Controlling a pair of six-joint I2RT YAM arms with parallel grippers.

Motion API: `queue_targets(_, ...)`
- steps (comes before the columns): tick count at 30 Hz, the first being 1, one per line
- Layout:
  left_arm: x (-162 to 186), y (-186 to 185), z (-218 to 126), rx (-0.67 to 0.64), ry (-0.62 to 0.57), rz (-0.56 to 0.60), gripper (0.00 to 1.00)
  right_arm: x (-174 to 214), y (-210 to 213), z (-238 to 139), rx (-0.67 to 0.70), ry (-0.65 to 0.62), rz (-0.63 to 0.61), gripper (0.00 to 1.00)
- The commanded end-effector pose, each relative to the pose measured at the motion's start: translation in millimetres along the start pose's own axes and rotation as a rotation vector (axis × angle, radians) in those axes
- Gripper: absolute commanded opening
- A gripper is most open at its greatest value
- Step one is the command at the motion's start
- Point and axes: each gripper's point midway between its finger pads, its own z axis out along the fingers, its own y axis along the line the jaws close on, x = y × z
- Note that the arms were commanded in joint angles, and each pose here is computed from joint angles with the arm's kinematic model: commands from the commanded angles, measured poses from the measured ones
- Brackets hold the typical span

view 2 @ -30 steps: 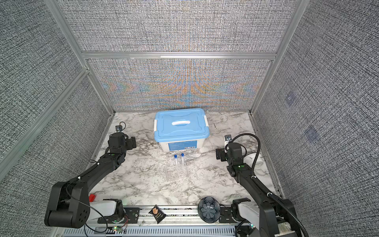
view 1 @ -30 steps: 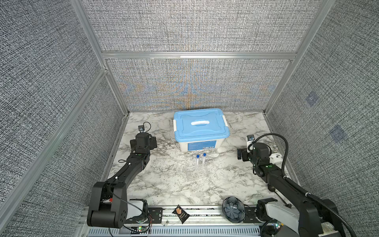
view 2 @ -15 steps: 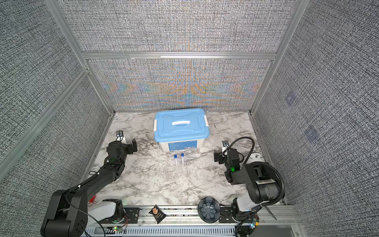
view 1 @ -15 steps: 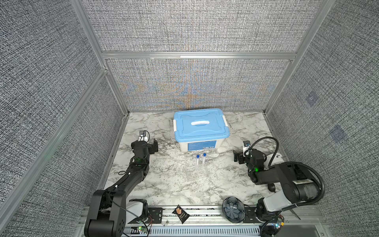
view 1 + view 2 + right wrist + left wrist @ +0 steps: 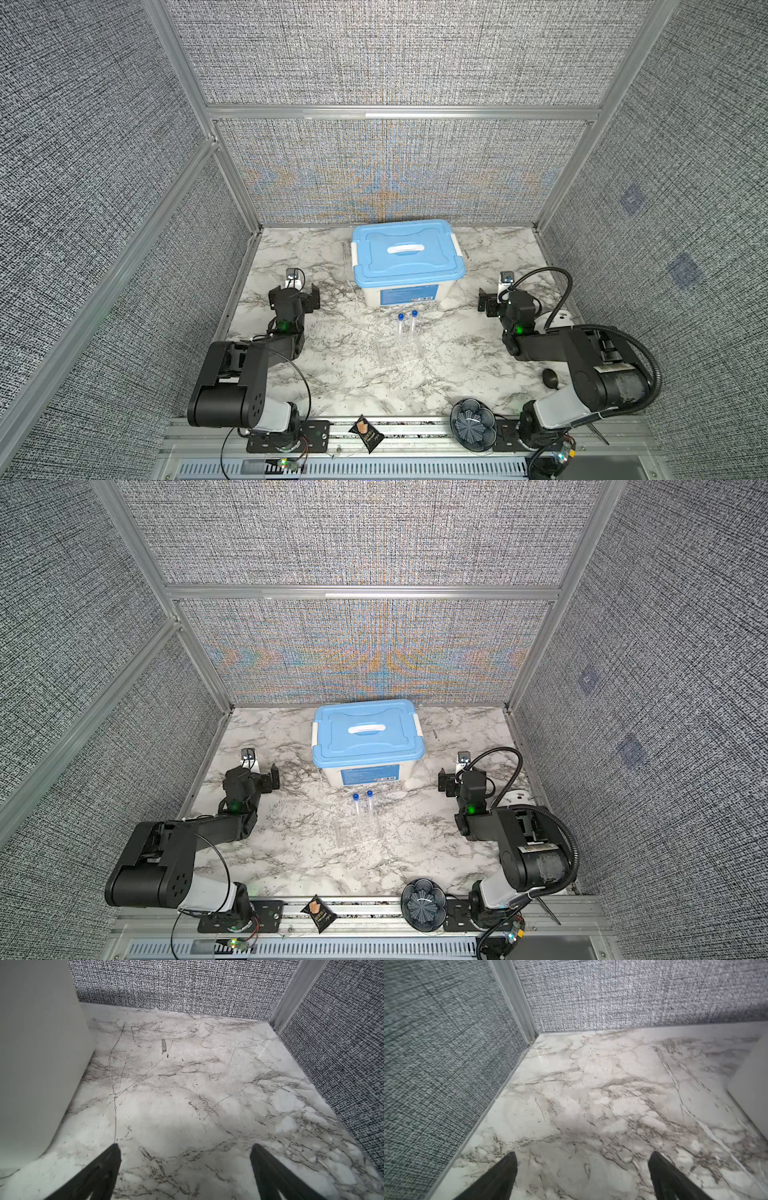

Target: Organize the chemistry lab equipment

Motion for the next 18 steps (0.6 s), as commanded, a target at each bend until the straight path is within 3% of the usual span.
queue_targets(1, -6.0, 2.4, -1.3, 0.001, -0.043, -0.034, 0.99, -3.7, -2.2, -0.2, 0.016, -0.016, 0.010, 0.99)
queue_targets(4, 6.6, 11.0, 0.2, -0.020, -0.027, -0.087, 0.99, -3.6, -2.4, -0.3, 0.016, -0.017, 0.009, 0.99)
queue_targets(18, 5.4, 8.6, 4.8, 0.008, -0.046, -0.075, 0.99, -4.1, -2.4, -0.6, 0.016, -0.018, 0.009, 0.99)
